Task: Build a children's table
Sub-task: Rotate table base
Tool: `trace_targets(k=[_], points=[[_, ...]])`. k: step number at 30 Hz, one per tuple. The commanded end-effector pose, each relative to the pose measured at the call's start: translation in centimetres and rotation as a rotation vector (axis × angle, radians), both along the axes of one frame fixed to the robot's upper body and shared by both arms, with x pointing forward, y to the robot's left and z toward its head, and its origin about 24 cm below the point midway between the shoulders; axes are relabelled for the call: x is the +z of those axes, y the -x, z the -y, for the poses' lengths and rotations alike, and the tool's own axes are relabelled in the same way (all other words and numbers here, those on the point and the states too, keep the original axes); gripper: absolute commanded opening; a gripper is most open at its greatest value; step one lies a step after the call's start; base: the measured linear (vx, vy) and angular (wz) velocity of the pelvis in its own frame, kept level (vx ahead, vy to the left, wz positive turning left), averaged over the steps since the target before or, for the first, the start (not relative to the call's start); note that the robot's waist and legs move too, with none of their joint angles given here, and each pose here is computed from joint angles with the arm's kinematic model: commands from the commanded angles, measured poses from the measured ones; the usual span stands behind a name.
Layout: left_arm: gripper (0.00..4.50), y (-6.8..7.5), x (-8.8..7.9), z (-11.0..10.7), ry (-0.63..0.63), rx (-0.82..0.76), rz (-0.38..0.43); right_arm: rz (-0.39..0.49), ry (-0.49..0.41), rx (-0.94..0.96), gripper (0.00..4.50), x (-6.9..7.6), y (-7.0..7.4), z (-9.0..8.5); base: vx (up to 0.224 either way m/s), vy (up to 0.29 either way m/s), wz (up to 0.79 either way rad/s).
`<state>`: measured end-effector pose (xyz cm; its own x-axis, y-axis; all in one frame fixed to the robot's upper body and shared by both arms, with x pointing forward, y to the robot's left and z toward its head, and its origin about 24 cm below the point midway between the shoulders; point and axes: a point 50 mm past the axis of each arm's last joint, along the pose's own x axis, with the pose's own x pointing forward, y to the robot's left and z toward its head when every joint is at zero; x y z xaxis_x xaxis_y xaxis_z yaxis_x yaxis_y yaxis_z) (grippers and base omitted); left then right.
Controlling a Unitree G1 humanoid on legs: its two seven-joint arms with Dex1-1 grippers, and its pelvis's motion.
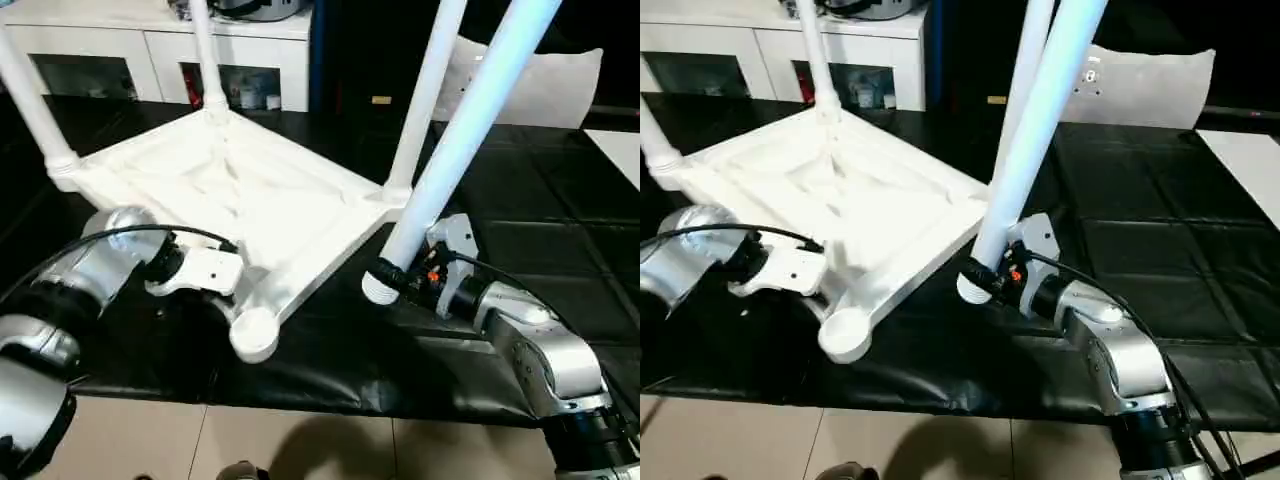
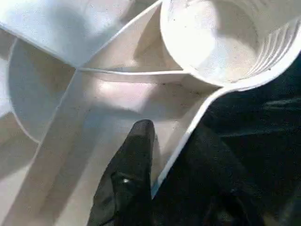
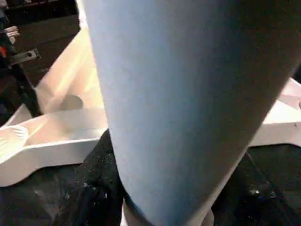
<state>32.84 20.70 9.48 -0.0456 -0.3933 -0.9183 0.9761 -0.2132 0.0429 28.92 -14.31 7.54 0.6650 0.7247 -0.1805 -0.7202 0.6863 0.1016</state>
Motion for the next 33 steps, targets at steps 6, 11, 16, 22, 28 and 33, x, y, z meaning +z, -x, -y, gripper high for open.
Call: trace_targets(k=[6,11,16,22,28,33], points=[[0.59,-0.6,-1.5,1.9,0.066,0.139,0.019,0.029,-0.041,-0.036,1.92,1.2,-0.7,-0.2,0.000,0.000,0.00],[0.53,-0.5,-2.7,4.7,0.241,0.301,-0.031,0.011,-0.061,-0.055,1.92,1.3,-0.7,-0.4,0.000,0.000,0.00],[0.43,-0.8,-4.7,6.9,0.363,0.588,-0.010,0.030,-0.052,-0.098,1.92,1.3,-1.2,-0.6,0.000,0.000,0.00],[0.25,-0.1,-5.3,8.7,0.412,0.574,0.022,0.005,-0.040,-0.137,1.92,1.5,-1.6,-0.6,0.000,0.000,0.00],[0.00,0.8,-5.4,9.7,0.472,0.474,0.056,0.003,-0.025,-0.127,1.92,1.7,-1.6,-0.6,0.000,0.000,0.00],[0.00,0.8,-5.0,9.5,0.560,0.513,0.033,-0.006,-0.008,-0.105,1.92,1.9,-1.6,-0.6,0.000,0.000,0.00]])
